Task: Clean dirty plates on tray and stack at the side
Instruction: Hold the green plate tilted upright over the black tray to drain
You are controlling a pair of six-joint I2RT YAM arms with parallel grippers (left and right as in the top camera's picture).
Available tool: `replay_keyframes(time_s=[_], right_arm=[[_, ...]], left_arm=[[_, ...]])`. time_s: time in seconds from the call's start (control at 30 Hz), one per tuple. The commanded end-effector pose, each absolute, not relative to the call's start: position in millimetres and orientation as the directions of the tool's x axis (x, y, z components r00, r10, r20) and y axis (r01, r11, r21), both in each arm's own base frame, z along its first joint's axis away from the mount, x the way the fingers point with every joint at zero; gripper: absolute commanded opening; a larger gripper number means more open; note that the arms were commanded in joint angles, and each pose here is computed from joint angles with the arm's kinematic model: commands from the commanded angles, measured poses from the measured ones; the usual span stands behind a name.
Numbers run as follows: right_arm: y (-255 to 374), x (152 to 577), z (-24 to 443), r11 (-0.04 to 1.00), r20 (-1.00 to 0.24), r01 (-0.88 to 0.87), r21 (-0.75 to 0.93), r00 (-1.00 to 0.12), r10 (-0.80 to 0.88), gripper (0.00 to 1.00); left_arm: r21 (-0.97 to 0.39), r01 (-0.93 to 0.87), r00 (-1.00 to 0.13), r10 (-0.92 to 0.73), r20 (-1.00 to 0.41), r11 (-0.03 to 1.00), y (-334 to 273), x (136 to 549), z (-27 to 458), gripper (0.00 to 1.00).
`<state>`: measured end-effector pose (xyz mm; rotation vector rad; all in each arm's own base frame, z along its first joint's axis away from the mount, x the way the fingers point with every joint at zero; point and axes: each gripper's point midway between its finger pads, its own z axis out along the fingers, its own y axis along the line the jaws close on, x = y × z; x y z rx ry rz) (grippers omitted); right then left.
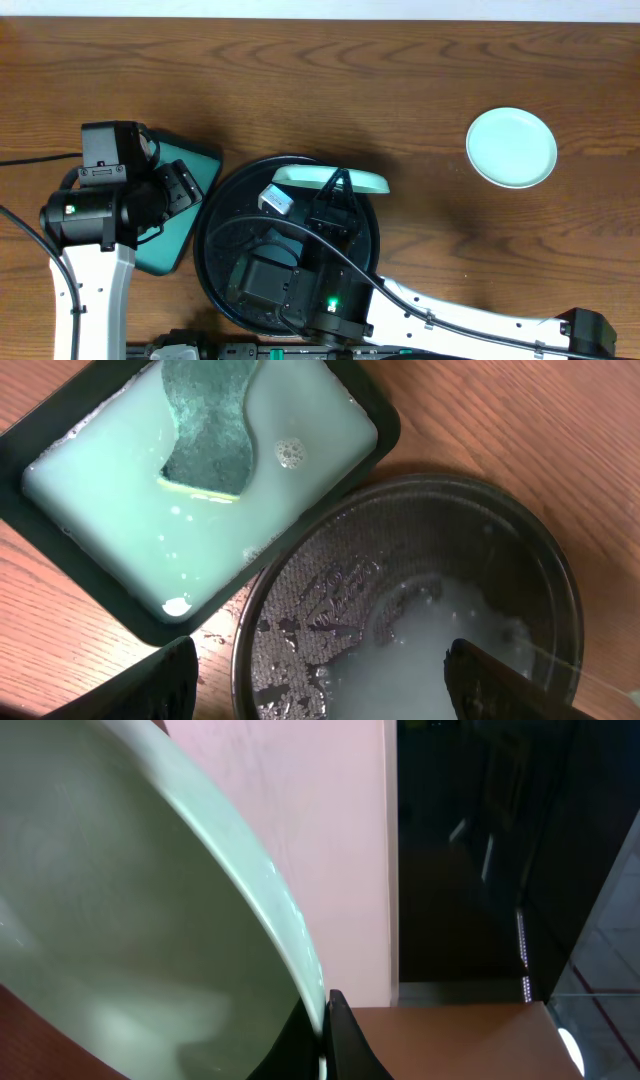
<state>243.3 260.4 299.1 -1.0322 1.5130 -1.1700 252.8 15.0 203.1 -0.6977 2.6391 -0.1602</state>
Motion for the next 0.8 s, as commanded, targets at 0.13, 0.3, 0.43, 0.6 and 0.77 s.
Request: replay_keyframes(time_s=[0.13, 0.3, 0.43, 0.6, 0.77], right_arm=[[255.1, 241.0, 318.6, 0.218, -0.208, -0.023, -0.976, -0.217, -0.954, 0.01], [255.1, 241.0, 318.6, 0.219, -0.209, -0.023, -0.975, -0.217, -0.953, 0.01], [255.3, 241.1, 318.7, 0.222, -0.212, -0.022, -0.975, -0.217, -0.953, 0.01], [256.0, 241.2, 318.2, 0.227, -0.217, -0.025, -0.973, -0.216, -0.952, 0.01], [308.1, 224.4, 246.4, 0.411, -0.397, -0.488, -0.77, -0.138, -0.907, 0.01]], left_arm=[[-0.216, -0.453, -0.784, -0.502, -0.364, 0.865, 15.2, 253.9, 208.4, 0.79], [-0.217, -0.453, -0.784, -0.502, -0.364, 0.865, 15.2, 253.9, 208.4, 0.8], [-0.216, -0.453, -0.784, -0.502, -0.364, 0.865, 15.2, 253.9, 208.3, 0.79], [-0.216, -0.453, -0.784, -0.502, -0.364, 0.865, 15.3, 253.9, 208.3, 0.79], [-0.216, -0.454, -0.784, -0.502, -0.364, 0.865, 15.3, 253.9, 208.3, 0.8]])
